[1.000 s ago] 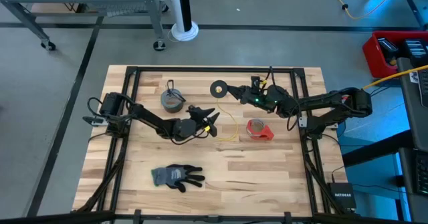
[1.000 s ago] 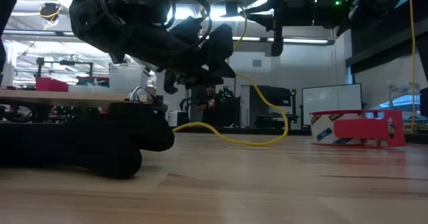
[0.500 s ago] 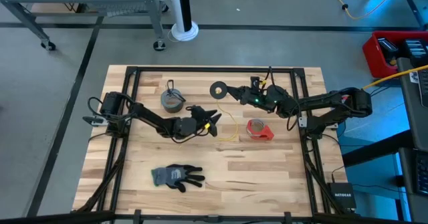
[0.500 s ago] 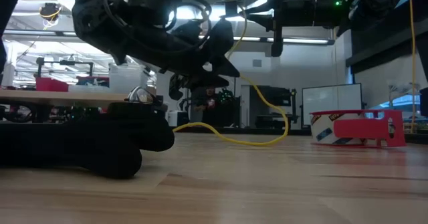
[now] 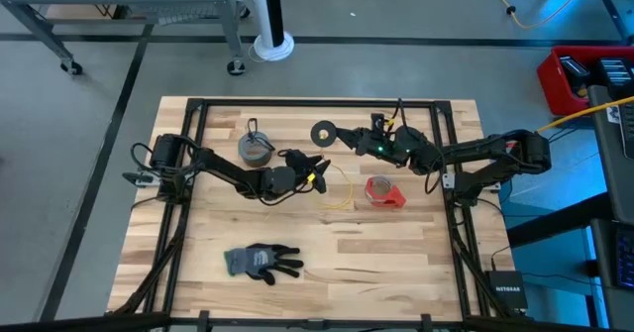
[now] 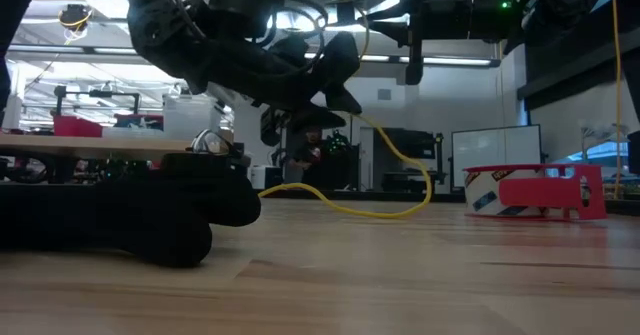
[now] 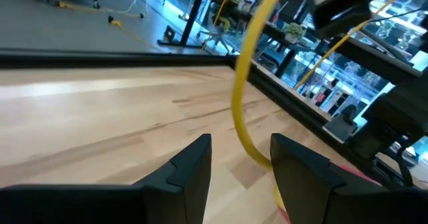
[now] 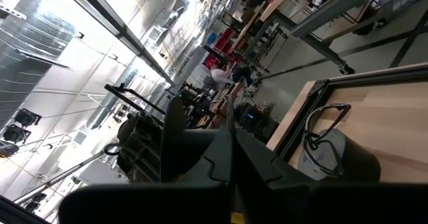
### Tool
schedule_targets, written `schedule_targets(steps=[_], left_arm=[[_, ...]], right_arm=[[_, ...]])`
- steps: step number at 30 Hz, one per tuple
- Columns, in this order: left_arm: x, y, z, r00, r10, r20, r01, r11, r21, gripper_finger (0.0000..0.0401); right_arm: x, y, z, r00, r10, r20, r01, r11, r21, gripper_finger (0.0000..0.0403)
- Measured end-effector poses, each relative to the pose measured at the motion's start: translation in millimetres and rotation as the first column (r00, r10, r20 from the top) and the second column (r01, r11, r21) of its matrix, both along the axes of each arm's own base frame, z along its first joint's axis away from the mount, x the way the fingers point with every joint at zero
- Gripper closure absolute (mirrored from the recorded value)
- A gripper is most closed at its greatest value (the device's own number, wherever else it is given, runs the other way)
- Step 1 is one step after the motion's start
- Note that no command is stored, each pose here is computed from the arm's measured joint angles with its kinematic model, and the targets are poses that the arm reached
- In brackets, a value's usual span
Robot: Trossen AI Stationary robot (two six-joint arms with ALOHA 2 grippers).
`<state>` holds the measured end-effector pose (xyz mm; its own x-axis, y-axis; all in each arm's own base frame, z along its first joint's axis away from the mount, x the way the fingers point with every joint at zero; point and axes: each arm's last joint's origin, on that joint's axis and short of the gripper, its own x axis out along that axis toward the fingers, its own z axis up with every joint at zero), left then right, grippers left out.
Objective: Coil cords
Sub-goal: Coil the yellow wire onto the spool
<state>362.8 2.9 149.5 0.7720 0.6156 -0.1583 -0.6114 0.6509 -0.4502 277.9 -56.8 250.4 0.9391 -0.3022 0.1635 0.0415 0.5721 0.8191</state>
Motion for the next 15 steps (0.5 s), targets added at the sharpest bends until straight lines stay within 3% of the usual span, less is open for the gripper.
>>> schedule_targets(steps=[6,15], left_arm=[[-0.2,0.0,-1.1,1.000,-0.002,-0.017,0.002,1.000,0.007,0.0283],[-0.2,0.0,-1.1,1.000,-0.005,-0.030,0.005,1.000,0.022,0.0389]], right_arm=[[0.0,0.0,0.0,1.000,0.000,0.000,0.000,1.000,0.000,0.0396],[1.1,-0.2,-9.1,0.995,-0.002,-0.101,0.002,1.000,-0.005,0.0396]])
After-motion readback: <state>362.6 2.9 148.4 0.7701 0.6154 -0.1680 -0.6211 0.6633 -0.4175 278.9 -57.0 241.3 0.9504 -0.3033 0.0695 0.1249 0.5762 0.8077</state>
